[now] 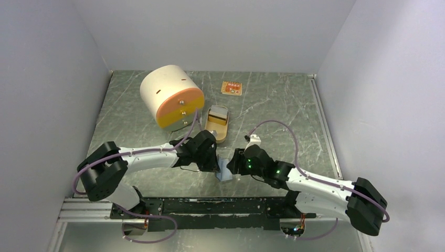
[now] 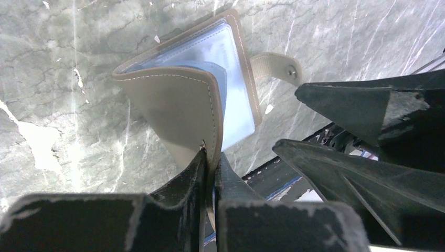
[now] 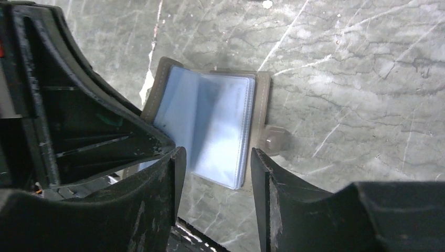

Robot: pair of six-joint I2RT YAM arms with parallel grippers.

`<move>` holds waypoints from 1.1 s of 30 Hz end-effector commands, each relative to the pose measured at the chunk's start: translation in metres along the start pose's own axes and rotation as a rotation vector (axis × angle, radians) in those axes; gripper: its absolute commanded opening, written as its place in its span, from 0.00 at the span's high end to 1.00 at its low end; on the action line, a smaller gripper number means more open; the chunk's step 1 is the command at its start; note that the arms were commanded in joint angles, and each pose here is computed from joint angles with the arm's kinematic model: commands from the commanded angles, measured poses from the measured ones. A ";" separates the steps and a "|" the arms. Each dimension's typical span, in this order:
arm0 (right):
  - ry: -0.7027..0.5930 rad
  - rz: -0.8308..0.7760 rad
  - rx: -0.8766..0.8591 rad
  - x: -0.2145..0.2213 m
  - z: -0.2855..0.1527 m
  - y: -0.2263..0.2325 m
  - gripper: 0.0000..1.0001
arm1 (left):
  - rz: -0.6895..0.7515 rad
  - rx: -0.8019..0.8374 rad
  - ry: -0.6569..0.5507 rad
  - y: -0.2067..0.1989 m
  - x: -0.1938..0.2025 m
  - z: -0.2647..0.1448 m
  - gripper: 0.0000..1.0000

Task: Put the credit cards into the card holder
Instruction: Turn over the card slot in the card holder, then pick up the credit card from the storage box.

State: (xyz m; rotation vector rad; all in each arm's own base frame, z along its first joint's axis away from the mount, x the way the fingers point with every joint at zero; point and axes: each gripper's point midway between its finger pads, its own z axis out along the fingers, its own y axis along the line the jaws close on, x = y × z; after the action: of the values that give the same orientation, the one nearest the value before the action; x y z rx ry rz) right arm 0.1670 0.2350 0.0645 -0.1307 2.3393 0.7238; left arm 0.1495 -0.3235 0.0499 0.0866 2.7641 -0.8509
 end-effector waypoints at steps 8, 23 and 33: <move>-0.057 -0.029 -0.049 -0.028 -0.005 0.023 0.48 | 0.012 -0.001 -0.056 0.012 0.003 -0.014 0.90; -0.230 -0.470 0.111 -0.146 0.031 0.006 0.34 | -0.044 0.055 -0.122 0.034 0.003 -0.029 0.75; -0.202 -0.823 0.171 -0.203 0.099 -0.009 0.29 | -0.074 0.138 -0.161 0.038 0.003 -0.038 0.76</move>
State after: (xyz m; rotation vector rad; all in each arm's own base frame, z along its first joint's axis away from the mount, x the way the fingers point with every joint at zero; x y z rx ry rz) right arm 0.3473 0.2577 0.1207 -0.6998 1.9984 0.2067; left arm 0.1387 -0.2657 0.0470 -0.0471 2.6328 -0.9322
